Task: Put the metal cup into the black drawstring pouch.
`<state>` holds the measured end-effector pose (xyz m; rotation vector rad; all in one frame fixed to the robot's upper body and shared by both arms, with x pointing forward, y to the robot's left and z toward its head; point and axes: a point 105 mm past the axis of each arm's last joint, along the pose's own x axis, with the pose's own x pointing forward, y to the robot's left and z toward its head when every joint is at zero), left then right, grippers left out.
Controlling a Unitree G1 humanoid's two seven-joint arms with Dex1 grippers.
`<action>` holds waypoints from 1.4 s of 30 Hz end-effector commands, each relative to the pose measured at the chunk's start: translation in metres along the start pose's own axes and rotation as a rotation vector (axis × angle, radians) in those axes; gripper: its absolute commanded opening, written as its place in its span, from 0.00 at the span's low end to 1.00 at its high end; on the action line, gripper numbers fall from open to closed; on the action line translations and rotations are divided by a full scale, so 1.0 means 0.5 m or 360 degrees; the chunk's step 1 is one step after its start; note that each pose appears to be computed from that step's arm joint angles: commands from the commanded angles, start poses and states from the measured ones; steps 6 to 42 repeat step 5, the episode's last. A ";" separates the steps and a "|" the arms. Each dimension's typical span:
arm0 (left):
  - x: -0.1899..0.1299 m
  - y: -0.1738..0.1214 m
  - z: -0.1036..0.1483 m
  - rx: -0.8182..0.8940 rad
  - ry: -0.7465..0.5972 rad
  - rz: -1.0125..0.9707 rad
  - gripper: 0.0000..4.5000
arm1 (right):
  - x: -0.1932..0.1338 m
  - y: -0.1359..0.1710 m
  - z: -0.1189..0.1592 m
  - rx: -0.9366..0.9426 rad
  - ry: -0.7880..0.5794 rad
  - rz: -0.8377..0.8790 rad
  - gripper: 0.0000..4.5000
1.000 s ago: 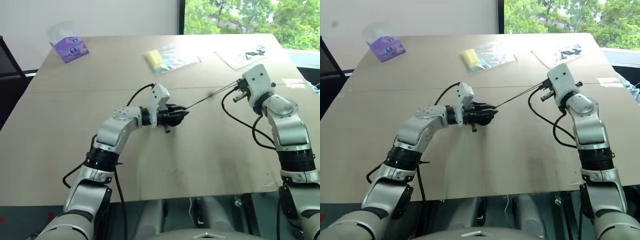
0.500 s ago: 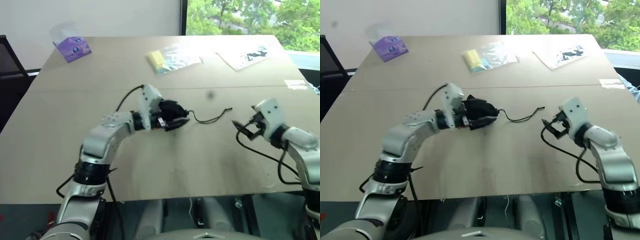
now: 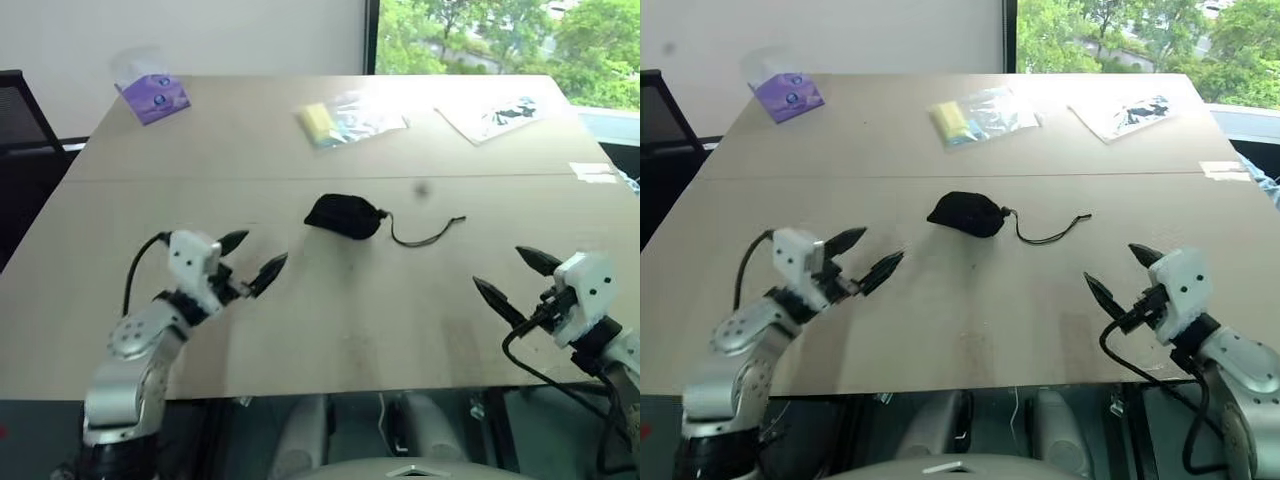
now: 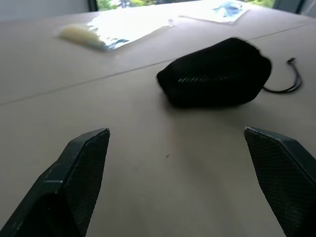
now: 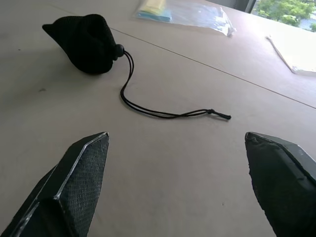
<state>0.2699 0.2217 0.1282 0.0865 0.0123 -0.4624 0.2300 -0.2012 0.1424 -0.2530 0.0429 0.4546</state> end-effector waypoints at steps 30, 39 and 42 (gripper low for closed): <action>-0.046 0.026 0.015 -0.0097 -0.0095 0.0281 1.00 | -0.035 -0.040 0.015 -0.0090 -0.0016 -0.0218 0.99; -0.046 0.026 0.015 -0.0097 -0.0095 0.0281 1.00 | -0.035 -0.040 0.015 -0.0090 -0.0016 -0.0218 0.99; -0.046 0.026 0.015 -0.0097 -0.0095 0.0281 1.00 | -0.035 -0.040 0.015 -0.0090 -0.0016 -0.0218 0.99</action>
